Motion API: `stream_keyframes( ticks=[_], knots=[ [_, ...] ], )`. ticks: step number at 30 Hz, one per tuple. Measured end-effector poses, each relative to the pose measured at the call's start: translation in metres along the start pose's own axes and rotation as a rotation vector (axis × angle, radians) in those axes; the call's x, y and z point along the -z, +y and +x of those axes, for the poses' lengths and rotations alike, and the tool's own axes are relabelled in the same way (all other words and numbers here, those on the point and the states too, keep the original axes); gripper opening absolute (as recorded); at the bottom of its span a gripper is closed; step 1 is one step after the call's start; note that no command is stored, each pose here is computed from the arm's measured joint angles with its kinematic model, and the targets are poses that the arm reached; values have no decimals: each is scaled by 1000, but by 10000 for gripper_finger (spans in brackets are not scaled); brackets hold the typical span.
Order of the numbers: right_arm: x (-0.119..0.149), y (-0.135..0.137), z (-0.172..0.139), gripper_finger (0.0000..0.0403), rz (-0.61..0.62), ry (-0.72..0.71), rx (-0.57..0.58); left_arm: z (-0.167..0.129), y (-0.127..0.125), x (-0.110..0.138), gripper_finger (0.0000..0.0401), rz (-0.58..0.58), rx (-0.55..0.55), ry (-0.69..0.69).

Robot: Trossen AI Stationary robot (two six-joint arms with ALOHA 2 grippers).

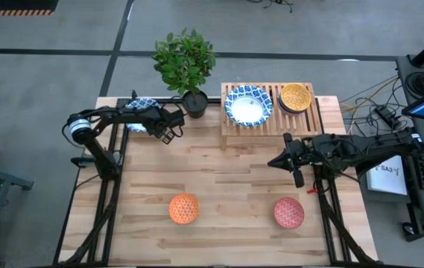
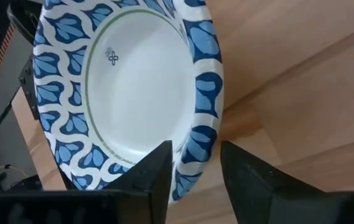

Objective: Place and stack bowls onto a shelf
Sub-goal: Stack the white bowl on top of the white bowl on the shelf

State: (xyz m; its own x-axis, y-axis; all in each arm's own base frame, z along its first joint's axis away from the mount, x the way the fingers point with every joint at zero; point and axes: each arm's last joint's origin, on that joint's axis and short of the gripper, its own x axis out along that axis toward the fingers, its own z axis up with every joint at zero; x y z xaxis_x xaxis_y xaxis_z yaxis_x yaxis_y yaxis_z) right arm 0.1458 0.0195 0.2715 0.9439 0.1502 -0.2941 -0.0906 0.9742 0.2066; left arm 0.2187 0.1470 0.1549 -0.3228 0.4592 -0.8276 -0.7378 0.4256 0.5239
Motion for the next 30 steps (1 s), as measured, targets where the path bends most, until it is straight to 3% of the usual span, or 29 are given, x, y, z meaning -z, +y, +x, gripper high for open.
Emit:
stream_keyframes(
  ticks=[12, 18, 23, 28, 30],
  knots=[
    [0, 0, 0, 9, -3, 1, 3, -1, -4, 3, 9, -1, -1, 0],
    [0, 0, 0, 9, -11, 1, 3, -12, -12, 14, 2, 74, 32, 43],
    [0, 0, 0, 9, -11, 1, 3, -33, -23, 33, 1, 198, 28, 31],
    [0, 0, 0, 9, -19, 1, 3, -66, -36, 61, 0, 495, 50, -71],
    [0, 0, 0, 9, -24, 1, 3, -81, -40, 71, 0, 562, 70, -125]
  ],
)
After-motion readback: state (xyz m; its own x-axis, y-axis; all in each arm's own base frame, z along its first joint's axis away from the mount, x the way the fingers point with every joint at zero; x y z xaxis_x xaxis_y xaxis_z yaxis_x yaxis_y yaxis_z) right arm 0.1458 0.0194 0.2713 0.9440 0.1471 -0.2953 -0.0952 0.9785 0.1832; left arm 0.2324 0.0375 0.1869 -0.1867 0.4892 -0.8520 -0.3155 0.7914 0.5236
